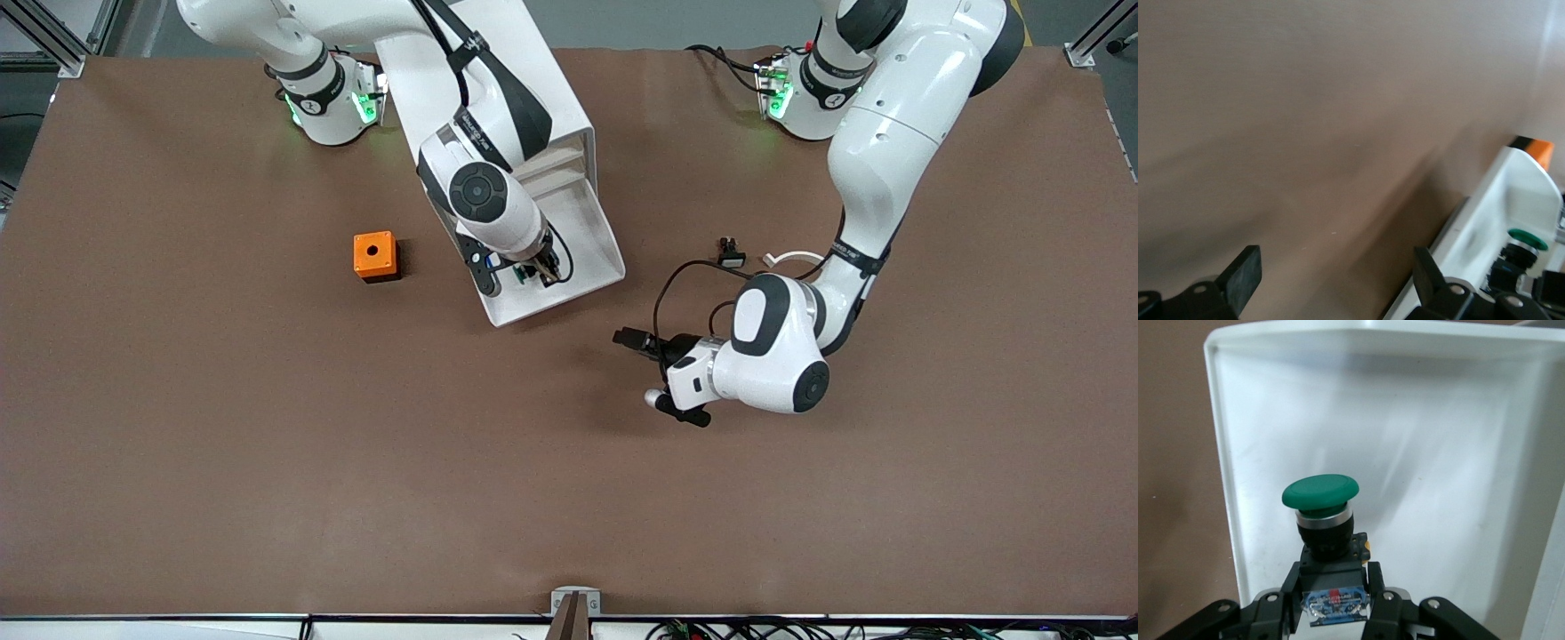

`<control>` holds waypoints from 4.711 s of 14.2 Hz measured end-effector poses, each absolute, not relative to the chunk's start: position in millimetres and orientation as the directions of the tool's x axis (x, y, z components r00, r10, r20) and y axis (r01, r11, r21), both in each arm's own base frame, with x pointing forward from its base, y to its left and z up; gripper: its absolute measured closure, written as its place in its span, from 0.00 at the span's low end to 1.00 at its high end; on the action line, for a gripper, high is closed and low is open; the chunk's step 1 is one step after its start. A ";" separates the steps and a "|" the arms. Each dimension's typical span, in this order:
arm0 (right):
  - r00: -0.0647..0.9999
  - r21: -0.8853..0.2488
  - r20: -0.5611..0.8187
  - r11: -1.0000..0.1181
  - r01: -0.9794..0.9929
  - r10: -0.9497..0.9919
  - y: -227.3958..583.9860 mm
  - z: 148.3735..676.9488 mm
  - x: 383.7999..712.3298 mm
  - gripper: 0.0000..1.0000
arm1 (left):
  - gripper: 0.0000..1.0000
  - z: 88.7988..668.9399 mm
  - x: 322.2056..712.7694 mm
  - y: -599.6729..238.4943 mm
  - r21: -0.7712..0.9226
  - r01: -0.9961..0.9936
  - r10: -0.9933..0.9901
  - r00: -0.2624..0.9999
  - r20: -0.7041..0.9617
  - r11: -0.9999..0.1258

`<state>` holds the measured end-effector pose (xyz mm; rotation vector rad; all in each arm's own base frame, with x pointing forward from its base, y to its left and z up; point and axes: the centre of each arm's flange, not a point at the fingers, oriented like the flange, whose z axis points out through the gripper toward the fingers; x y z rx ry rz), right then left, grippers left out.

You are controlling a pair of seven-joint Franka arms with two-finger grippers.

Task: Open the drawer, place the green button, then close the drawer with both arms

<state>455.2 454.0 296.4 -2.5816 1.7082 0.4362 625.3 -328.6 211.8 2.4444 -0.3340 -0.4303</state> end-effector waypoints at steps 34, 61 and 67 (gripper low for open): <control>0.325 0.269 -0.243 -0.385 -0.883 -0.914 369.6 473.2 503.7 0.00 | 0.00 226.8 565.8 -444.5 0.089 0.338 0.314 0.925 -0.214 -0.937; 0.967 -0.008 -0.111 -0.973 -0.230 -0.228 -53.6 631.4 560.5 0.00 | 0.00 227.6 389.4 -600.6 0.064 0.235 0.212 0.944 -0.254 -0.970; 0.983 -0.017 -0.075 -0.985 -0.172 -0.170 -53.4 632.4 565.6 0.00 | 0.00 220.2 359.9 -615.7 0.073 0.218 0.194 0.949 -0.250 -0.973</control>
